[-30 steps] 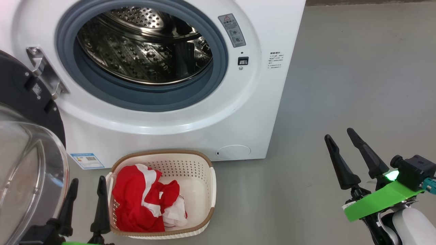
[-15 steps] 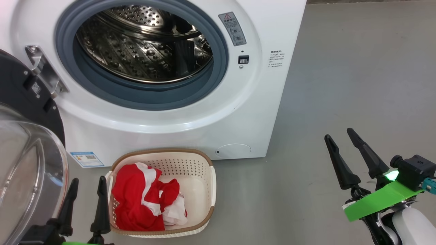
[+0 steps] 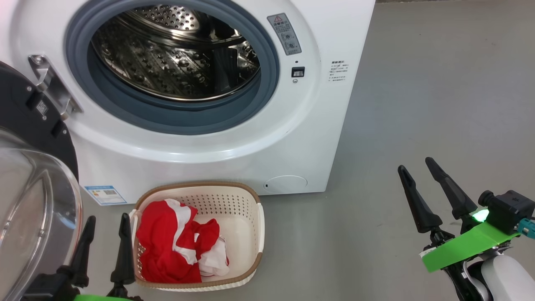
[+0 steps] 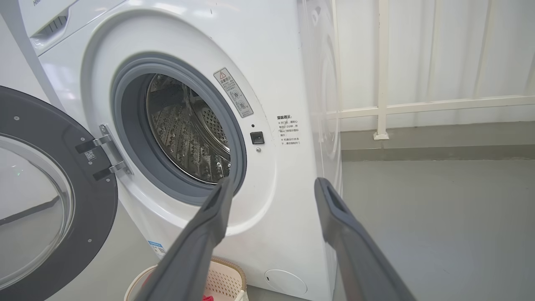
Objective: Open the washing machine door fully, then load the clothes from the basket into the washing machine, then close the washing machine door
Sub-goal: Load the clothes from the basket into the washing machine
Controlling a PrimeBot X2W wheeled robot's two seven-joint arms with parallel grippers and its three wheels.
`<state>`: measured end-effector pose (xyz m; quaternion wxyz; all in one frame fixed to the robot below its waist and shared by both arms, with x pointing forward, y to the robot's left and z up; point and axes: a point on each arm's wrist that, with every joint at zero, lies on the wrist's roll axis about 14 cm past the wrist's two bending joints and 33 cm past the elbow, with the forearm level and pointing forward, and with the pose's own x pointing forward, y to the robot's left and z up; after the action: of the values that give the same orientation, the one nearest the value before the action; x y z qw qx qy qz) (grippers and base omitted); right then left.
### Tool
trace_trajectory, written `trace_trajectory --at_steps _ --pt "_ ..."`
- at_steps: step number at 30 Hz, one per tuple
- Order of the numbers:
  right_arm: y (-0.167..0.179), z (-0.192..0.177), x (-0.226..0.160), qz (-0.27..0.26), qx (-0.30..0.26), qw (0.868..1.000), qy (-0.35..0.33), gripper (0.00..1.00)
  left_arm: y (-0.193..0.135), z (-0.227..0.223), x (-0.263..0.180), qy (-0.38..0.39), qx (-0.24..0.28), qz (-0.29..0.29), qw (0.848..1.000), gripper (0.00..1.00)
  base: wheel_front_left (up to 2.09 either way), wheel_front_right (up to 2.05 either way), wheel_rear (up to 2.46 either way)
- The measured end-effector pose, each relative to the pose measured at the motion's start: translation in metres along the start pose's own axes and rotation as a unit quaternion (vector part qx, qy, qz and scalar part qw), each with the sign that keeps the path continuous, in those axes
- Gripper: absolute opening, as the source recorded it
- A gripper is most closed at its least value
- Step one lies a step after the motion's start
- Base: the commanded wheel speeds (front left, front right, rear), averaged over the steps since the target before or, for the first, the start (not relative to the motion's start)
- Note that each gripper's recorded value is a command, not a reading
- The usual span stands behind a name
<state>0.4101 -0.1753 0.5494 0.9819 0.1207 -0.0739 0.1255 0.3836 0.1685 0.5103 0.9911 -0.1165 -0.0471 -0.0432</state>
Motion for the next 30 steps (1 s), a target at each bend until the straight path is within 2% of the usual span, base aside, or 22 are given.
trace_trajectory --at_steps 17,30 --pt "-0.005 -0.014 0.001 -0.004 0.002 1.000 0.019 1.00 0.000 -0.014 0.007 0.020 0.008 -0.003 1.000 1.00 0.00 0.00 0.00" --pt "-0.015 -0.030 0.012 -0.010 0.002 0.999 0.037 1.00 0.000 -0.037 0.031 0.043 0.002 -0.003 0.999 1.00 0.00 0.00 0.00"
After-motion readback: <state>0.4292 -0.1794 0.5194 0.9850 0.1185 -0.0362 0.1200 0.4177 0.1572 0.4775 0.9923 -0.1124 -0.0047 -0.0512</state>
